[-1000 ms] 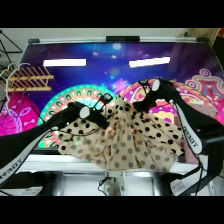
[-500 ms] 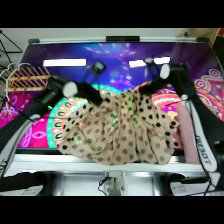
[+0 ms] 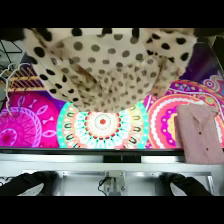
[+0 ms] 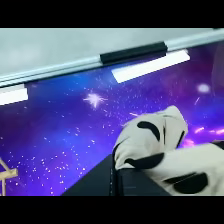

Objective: Fold the shirts.

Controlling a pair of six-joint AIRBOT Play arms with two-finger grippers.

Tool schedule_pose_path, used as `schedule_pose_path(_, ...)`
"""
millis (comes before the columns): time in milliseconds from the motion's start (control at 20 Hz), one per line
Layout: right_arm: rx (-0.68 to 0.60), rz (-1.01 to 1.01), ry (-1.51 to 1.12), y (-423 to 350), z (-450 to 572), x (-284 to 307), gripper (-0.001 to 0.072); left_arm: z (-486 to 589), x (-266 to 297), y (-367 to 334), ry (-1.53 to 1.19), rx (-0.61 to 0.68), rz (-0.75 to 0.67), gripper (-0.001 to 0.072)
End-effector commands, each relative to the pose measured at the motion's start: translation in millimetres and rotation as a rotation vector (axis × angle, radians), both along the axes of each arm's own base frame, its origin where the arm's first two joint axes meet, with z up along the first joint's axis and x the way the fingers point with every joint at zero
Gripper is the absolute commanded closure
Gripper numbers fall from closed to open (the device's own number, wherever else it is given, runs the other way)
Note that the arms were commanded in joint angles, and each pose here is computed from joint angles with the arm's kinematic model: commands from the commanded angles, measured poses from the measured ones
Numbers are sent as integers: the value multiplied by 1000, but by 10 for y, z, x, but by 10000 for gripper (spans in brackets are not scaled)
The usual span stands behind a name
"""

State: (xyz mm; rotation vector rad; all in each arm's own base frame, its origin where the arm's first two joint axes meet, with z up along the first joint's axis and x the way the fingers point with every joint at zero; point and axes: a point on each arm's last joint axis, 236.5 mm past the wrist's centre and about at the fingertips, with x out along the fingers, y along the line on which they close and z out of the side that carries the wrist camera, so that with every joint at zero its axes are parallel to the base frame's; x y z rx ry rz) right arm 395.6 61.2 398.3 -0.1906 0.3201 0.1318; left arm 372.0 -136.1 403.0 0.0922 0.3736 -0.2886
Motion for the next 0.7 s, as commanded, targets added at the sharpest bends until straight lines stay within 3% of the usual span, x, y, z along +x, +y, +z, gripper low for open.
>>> schedule_pose_path(0, 34, -55, 166, -204, -161, -686, 659, 18, -424, 275, 39, -52, 54, 663)
schedule_pose_path(250, 21, -51, 629, -106, -1266, -1060, 658, -964, -500, 157, 328, 54, 48, 663)
schedule_pose_path(500, -3, -24, 874, 86, -2820, -800, 659, -2300, -359, -392, 491, 102, -16, 662)
schedule_pose_path(650, -36, -40, 1005, 104, -3705, -667, 658, -2944, -279, -560, 557, 54, 7, 662)
